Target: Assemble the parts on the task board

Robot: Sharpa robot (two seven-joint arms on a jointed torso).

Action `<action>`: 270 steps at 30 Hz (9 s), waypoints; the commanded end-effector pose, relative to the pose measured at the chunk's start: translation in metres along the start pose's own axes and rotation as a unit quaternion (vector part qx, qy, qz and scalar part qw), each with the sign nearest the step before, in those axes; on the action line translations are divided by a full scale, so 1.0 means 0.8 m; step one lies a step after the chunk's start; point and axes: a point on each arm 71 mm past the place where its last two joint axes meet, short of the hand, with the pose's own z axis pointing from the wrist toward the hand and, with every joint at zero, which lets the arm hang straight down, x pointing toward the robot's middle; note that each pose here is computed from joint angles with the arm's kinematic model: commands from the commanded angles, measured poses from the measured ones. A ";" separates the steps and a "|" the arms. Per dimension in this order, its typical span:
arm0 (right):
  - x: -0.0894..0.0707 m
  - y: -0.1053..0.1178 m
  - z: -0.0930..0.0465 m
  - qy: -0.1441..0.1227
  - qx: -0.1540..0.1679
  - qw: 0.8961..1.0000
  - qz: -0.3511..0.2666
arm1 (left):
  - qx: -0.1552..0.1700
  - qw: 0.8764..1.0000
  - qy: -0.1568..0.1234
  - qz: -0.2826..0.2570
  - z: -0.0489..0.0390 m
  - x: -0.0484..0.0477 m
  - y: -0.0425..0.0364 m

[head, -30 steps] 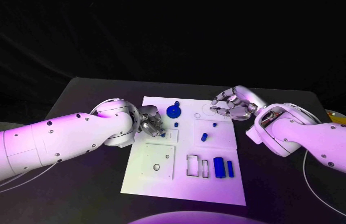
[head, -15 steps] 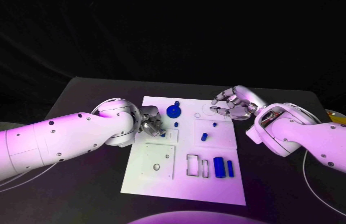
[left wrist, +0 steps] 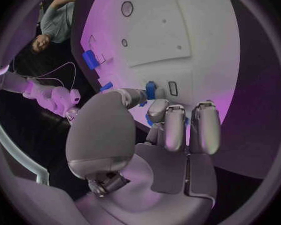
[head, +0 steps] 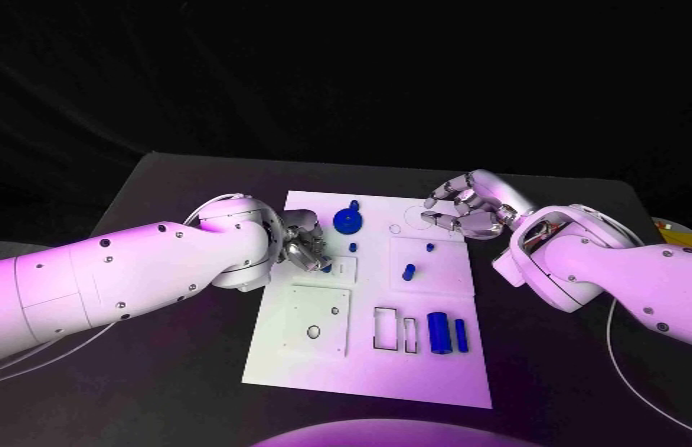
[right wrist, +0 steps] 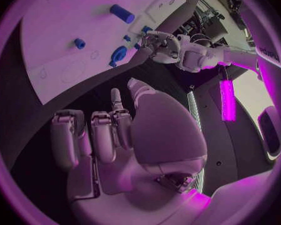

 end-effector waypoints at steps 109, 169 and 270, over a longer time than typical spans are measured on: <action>-0.002 -0.012 0.000 -0.006 0.009 1.000 0.005 | -0.036 0.998 -0.010 -0.044 -0.015 -0.073 0.0105; 0.000 -0.011 0.003 -0.009 0.005 1.000 0.007 | -0.089 0.996 0.023 -0.010 0.039 -0.085 0.0347; 0.005 -0.024 0.001 -0.003 0.015 1.000 0.005 | -0.028 0.998 0.051 0.008 -0.010 -0.007 0.0387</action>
